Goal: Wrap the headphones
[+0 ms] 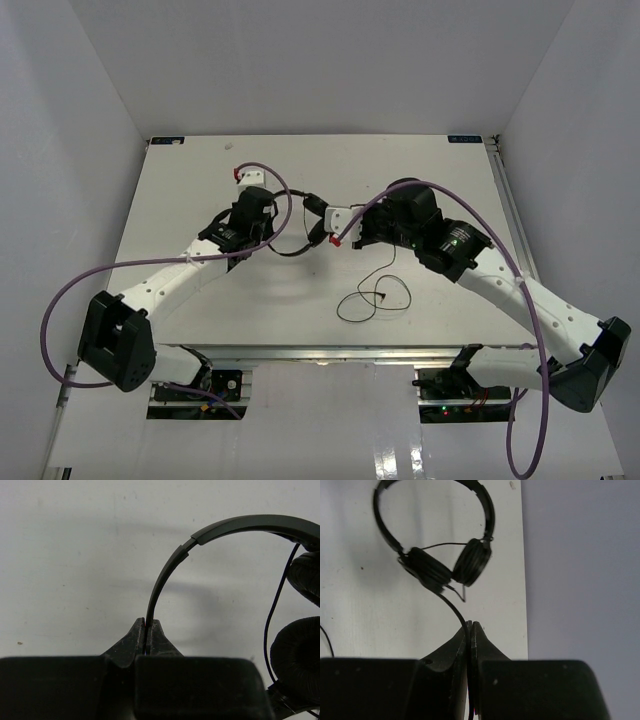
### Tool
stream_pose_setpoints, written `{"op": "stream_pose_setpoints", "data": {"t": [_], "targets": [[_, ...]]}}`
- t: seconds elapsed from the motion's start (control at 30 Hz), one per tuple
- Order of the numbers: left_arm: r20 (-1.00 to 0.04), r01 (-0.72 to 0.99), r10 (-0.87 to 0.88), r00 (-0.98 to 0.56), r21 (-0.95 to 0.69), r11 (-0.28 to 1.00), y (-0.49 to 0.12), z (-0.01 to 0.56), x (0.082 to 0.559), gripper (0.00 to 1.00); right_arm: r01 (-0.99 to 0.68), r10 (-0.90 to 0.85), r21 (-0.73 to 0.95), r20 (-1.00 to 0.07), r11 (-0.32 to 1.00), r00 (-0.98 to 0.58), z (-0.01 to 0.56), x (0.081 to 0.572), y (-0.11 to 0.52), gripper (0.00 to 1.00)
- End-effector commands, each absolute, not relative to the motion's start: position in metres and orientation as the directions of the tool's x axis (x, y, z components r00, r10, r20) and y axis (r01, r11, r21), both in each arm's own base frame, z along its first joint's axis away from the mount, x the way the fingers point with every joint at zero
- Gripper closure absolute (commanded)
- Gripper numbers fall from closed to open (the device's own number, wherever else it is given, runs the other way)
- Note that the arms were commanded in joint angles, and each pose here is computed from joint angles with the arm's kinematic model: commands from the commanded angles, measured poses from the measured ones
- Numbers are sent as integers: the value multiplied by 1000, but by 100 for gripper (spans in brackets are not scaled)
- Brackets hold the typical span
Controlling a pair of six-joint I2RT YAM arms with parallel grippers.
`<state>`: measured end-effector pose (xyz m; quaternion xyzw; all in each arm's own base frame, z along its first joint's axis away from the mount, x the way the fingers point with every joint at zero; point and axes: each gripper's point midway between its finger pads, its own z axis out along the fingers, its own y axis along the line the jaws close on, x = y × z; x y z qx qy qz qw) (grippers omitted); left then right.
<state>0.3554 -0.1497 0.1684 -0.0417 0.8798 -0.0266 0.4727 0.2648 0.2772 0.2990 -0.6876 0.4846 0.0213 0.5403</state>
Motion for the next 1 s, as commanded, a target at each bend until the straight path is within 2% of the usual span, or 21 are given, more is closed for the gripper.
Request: {"op": "stream_pose_setpoints", "data": {"t": [0.0,0.2,0.33,0.6,0.97], "targets": [[-870,176,-57,-490,-163,971,-177,193,344,100,-607,-706,-790,-480,90,520,310,293,273,92],[-842,365,30,-539,-201,909,-199,181,314,100,-658,-706,-748,-514,90,487,294,301,286,92],[-827,421,31,-561,-253,871,-210,178,297,100,-699,-702,-708,-547,97,456,273,306,292,92],[-826,490,21,-563,-314,814,-215,189,268,100,-752,-684,-624,-644,212,342,259,338,266,92],[-809,576,4,-588,-415,705,-231,211,236,100,-902,-549,-413,-787,127,283,222,308,286,90]]}}
